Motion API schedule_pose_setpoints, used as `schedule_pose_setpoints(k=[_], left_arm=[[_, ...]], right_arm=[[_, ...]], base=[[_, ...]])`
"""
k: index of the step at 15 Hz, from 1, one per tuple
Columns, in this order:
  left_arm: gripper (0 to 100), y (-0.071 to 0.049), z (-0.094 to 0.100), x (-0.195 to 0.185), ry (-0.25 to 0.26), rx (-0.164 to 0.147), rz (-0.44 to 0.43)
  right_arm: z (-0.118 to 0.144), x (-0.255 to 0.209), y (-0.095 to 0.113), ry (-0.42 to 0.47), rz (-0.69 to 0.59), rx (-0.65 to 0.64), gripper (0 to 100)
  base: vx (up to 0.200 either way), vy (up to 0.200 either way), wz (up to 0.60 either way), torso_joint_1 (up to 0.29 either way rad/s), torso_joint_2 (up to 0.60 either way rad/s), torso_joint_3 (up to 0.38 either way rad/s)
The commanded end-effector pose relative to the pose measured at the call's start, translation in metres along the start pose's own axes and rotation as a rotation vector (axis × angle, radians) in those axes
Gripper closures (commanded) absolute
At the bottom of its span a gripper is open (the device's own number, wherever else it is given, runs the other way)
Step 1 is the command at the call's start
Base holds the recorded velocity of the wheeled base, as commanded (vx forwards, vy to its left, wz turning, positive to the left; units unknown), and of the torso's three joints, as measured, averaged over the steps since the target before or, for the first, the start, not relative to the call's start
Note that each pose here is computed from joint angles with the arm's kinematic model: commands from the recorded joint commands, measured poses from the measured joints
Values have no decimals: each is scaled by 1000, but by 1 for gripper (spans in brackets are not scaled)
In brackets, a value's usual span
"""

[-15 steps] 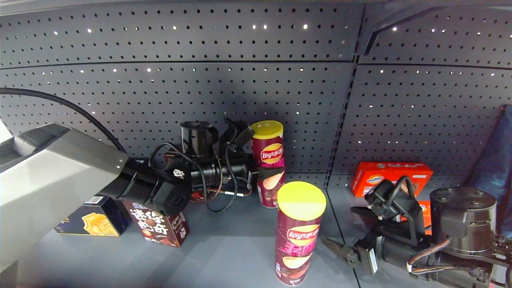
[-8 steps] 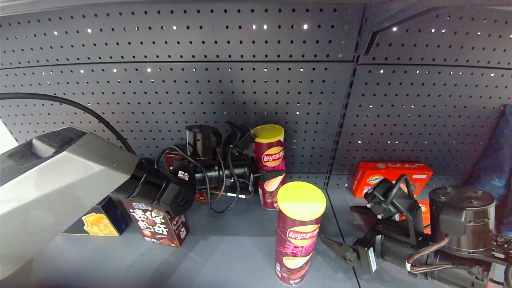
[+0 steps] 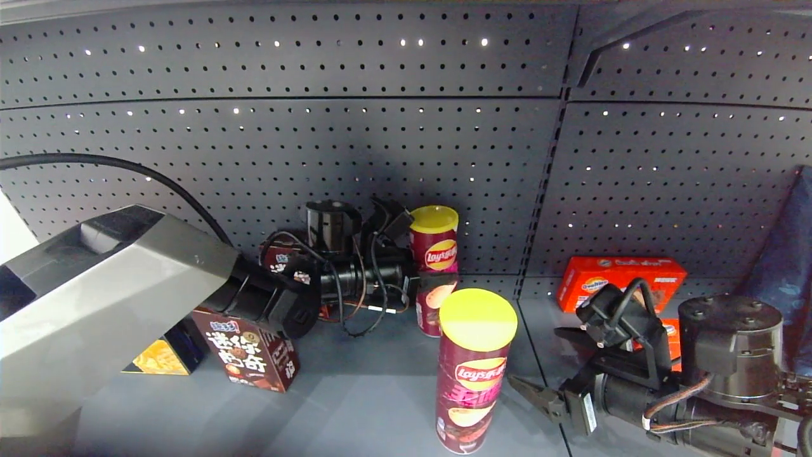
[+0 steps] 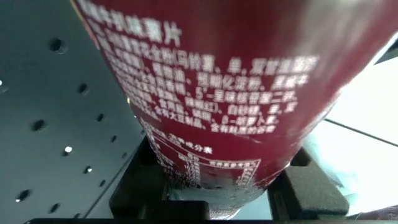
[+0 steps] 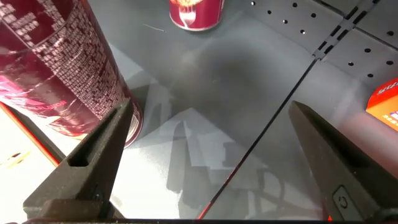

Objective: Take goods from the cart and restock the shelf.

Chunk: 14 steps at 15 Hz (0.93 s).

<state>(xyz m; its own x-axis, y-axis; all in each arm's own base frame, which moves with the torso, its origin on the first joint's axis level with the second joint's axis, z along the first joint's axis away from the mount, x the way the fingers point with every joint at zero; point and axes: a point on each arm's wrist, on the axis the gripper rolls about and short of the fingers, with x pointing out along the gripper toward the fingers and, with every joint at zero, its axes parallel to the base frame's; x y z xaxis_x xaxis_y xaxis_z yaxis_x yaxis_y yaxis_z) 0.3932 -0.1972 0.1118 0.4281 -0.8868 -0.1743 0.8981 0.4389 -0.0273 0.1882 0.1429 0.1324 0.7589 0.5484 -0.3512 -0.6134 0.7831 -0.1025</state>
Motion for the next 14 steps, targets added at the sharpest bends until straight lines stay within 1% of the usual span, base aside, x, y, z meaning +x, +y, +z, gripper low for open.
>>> schedule_pose_setpoints(k=[1,4,5,7,8,10,11,12,14], left_arm=[[0,-1,0,2,2,0,-1],[0,-1,-3,-1,16,45,6],[0,-7,5,-11,14,54,21],[0,-17,10,-30,26,46,53],[0,-21,15,-41,27,48,76],[0,-26,22,-57,26,50,119],[0,-35,29,-69,24,55,156],[0,-38,31,-74,25,55,176],[0,-52,35,-93,47,52,279]], right_arm=[[0,0,0,1,2,-1,0],[-1,0,0,3,2,-1,0],[-1,0,0,3,2,-1,0],[-2,0,0,6,1,-1,0],[-2,0,0,6,-2,0,0],[-4,0,-5,14,-19,5,0],[-4,1,-8,23,-38,9,0],[-5,1,-10,27,-45,10,0],[-7,0,-11,37,-54,10,0]], base=[[0,0,0,0,0,0],[0,0,0,0,0,0],[0,0,0,0,0,0],[0,0,0,0,0,0],[0,0,0,0,0,0],[0,0,0,0,0,0],[0,0,0,0,0,0],[0,0,0,0,0,0],[0,0,0,0,0,0]])
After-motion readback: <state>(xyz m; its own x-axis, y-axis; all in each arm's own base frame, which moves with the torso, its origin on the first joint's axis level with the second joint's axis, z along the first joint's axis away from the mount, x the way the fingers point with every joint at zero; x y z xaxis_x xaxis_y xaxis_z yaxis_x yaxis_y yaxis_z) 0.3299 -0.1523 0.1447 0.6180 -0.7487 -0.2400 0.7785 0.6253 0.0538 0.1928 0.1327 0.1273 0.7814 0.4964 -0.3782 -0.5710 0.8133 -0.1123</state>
